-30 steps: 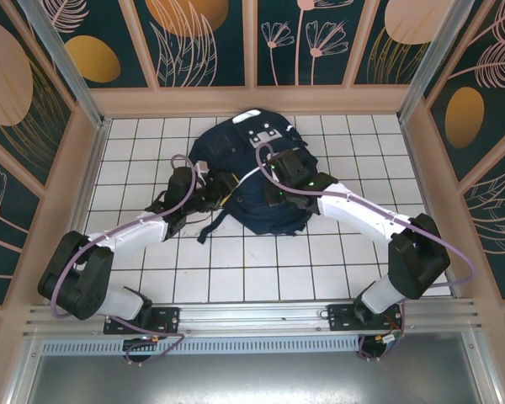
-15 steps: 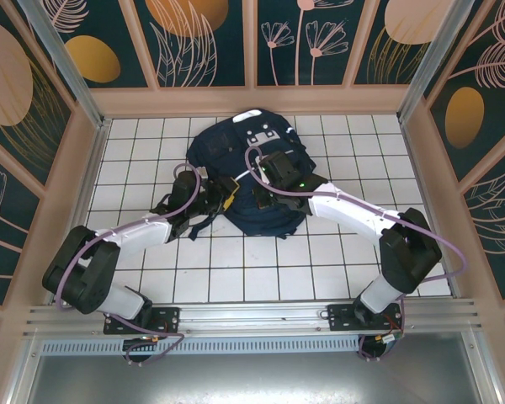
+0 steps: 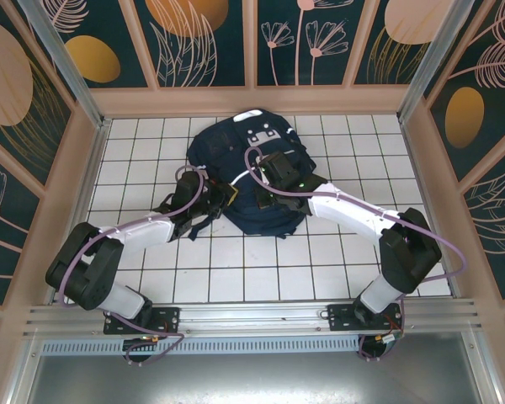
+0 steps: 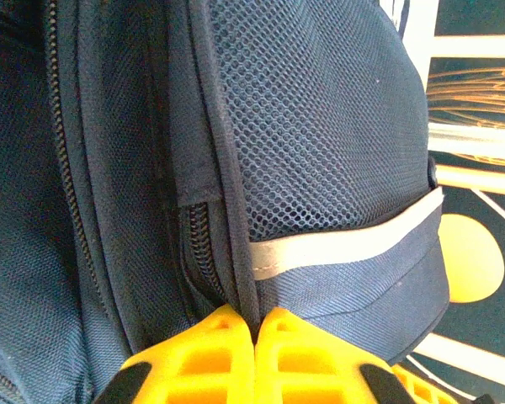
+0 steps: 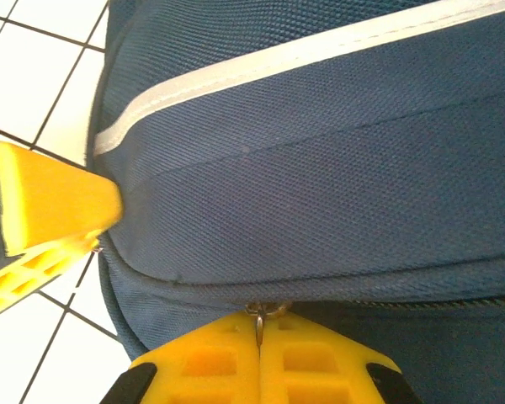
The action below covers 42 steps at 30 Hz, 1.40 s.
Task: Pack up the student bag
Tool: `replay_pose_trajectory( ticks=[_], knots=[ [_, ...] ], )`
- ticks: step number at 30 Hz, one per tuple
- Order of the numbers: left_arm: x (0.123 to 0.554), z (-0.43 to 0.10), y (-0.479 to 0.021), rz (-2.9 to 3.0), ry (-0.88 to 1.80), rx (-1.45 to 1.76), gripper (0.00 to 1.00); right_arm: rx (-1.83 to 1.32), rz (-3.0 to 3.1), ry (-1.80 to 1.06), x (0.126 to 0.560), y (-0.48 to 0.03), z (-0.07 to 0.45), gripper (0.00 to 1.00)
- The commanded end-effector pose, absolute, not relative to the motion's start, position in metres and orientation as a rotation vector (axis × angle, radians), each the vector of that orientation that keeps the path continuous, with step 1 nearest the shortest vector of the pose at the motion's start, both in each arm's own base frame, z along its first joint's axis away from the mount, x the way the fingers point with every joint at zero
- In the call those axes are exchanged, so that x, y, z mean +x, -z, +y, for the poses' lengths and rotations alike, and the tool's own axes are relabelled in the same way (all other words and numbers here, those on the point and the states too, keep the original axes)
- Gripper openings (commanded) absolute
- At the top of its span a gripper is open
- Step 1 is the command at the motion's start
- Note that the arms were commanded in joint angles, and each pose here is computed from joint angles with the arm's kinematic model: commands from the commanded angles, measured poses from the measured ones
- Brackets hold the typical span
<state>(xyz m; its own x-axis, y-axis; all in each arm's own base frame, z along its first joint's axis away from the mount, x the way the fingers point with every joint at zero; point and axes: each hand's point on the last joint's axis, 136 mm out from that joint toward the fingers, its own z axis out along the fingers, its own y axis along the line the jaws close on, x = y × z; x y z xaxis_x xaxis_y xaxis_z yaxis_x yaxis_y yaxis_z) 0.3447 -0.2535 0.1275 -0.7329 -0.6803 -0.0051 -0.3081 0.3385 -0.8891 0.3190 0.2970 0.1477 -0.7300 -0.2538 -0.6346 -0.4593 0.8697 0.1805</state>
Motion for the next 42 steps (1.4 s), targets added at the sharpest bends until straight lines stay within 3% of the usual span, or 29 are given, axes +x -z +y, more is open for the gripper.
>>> replay_pose_trajectory(
  ticks=[1,8,15,24,35,42],
  knots=[
    [0.360,-0.226,-0.112,2.212,1.155,-0.926,0.00,-0.445,2.309,-0.360,0.335,-0.184,0.281,0.00],
    [0.367,-0.178,-0.104,2.184,1.039,-0.960,0.00,-0.311,2.326,-0.096,0.365,-0.181,0.202,0.00],
    [0.377,-0.147,-0.107,2.178,0.952,-0.953,0.00,-0.249,2.304,-0.013,0.404,-0.191,0.165,0.00],
    [0.393,-0.127,-0.106,2.194,0.896,-0.920,0.00,-0.545,2.258,-0.139,0.436,-0.184,0.183,0.00],
    [0.404,-0.114,-0.101,2.230,0.811,-0.897,0.00,-0.725,2.100,0.097,0.474,-0.197,0.163,0.00],
    [0.405,-0.109,-0.098,2.256,0.772,-0.883,0.00,-1.143,1.905,-0.024,0.468,-0.189,0.195,0.00]
  ],
)
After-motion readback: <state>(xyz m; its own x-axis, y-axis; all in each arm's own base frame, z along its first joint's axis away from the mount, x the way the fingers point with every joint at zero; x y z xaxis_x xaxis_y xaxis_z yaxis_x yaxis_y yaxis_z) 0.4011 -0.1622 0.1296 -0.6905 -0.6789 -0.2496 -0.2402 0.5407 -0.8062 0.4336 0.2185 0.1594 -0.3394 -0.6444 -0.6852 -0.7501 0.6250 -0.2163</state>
